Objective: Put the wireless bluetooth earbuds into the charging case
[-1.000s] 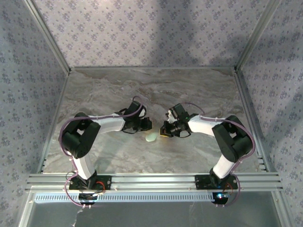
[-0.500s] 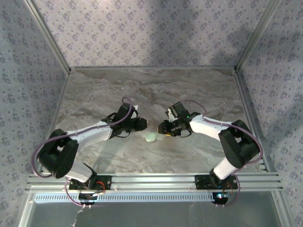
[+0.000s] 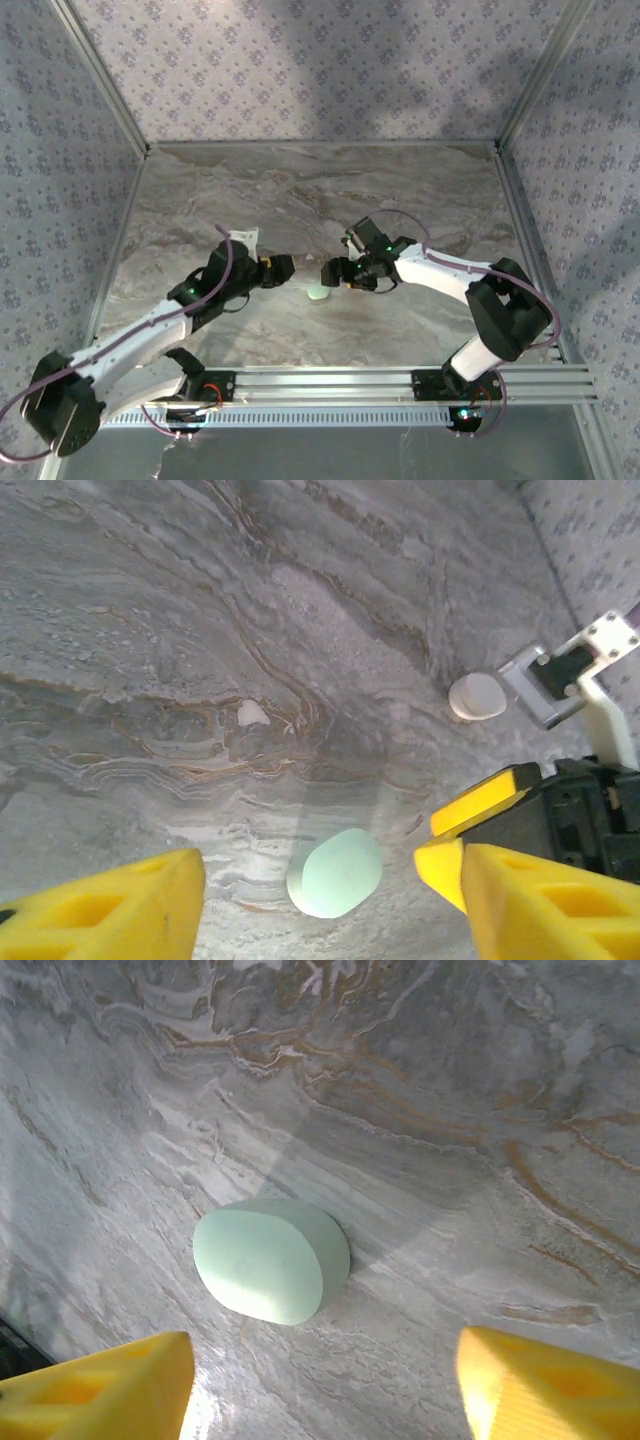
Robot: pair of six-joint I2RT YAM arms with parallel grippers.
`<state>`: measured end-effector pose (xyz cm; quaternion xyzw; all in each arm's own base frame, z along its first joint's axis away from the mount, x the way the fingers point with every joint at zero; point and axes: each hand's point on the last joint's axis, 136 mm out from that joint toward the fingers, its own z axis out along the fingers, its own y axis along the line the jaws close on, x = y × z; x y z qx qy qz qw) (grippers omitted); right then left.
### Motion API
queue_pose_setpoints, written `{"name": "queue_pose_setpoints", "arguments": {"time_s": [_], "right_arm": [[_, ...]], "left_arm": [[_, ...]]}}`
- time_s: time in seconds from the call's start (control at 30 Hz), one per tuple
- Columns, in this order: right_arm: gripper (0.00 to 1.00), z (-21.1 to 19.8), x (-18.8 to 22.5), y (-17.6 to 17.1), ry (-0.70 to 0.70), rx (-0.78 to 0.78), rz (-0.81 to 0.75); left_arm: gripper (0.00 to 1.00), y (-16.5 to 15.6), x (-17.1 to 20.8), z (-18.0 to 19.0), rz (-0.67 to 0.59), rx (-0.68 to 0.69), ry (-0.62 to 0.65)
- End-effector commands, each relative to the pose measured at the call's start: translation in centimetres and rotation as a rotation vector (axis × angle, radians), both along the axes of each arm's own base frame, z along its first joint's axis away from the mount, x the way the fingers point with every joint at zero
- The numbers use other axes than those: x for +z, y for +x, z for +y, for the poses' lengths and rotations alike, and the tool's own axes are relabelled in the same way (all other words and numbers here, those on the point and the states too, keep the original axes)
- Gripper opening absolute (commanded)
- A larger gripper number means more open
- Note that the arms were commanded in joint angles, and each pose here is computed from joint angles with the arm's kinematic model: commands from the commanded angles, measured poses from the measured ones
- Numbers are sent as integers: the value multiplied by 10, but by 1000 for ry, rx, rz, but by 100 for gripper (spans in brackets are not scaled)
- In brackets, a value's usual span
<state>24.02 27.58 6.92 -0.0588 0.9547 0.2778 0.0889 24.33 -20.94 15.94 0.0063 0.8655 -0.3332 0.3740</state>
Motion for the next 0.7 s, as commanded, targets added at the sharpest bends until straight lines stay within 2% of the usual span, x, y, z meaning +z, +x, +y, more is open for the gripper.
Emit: {"name": "queue_pose_setpoints", "arguments": {"time_s": [0.0, 0.07, 0.13, 0.4, 0.67], "right_arm": [[84, 1, 10, 1, -50, -3, -39], [92, 2, 9, 0, -75, -2, -46], [100, 5, 8, 0, -103, -1, -56], [100, 22, 1, 4, -237, 16, -94], [100, 32, -8, 8, -390, -37, -95]], "left_arm": [[86, -5, 3, 18, -47, 56, 12], [99, -9, 7, 28, -69, 81, 7], [100, -13, 6, 36, -78, 99, 10], [100, -22, 2, 52, -92, 131, 19], [100, -25, -3, 59, -97, 142, 26]]}}
